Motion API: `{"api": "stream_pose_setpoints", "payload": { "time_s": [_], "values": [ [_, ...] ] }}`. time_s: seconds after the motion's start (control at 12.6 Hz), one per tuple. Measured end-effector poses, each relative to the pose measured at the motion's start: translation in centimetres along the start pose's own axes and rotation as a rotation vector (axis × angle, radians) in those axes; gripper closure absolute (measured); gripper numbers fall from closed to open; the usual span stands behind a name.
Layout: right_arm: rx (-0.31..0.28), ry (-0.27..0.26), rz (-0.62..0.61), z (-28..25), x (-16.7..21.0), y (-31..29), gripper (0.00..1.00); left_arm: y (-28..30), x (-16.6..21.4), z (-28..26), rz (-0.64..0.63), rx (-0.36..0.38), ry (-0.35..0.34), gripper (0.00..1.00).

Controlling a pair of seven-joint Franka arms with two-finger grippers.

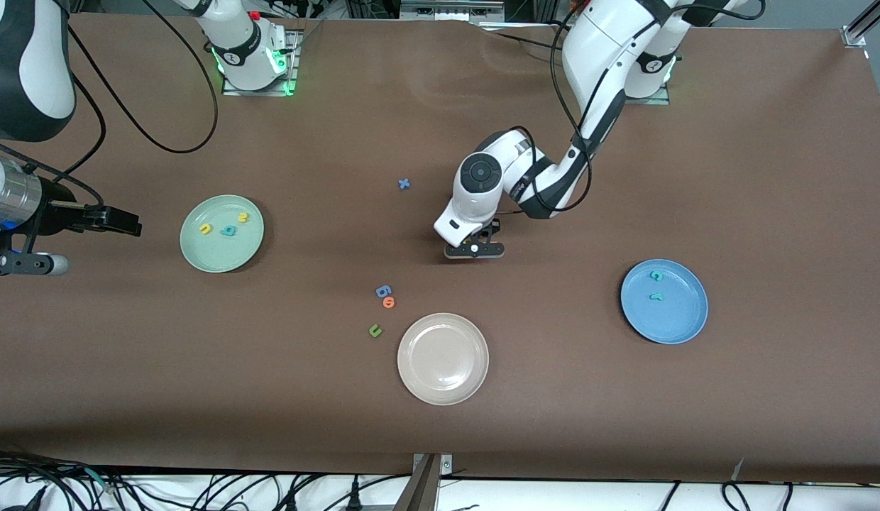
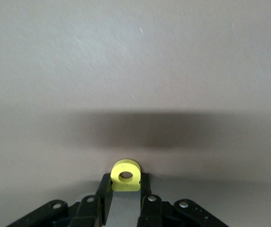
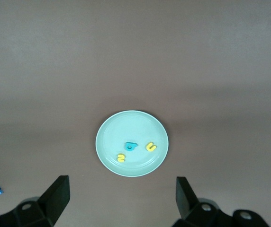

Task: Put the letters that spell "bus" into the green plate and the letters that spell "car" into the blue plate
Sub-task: 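Carry the yellow a to the blue plate and open the left gripper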

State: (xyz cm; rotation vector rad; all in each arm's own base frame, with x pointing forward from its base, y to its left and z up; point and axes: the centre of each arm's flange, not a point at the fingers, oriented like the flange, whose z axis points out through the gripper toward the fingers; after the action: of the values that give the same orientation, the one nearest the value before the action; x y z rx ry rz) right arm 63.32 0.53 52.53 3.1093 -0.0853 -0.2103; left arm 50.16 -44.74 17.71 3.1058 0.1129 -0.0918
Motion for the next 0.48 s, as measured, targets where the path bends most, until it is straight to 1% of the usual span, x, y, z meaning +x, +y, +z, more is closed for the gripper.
{"api": "stream_pose_setpoints", "payload": {
  "time_s": [0.16,0.48],
  "values": [
    [0.0,0.0,0.0,0.0,0.0,0.0,0.01,-1.3,2.1,-1.2,-0.01,0.03,-0.011,0.72],
    [0.0,0.0,0.0,0.0,0.0,0.0,0.01,-6.5,7.9,-5.3,0.044,0.104,-0.088,0.72]
  ]
}}
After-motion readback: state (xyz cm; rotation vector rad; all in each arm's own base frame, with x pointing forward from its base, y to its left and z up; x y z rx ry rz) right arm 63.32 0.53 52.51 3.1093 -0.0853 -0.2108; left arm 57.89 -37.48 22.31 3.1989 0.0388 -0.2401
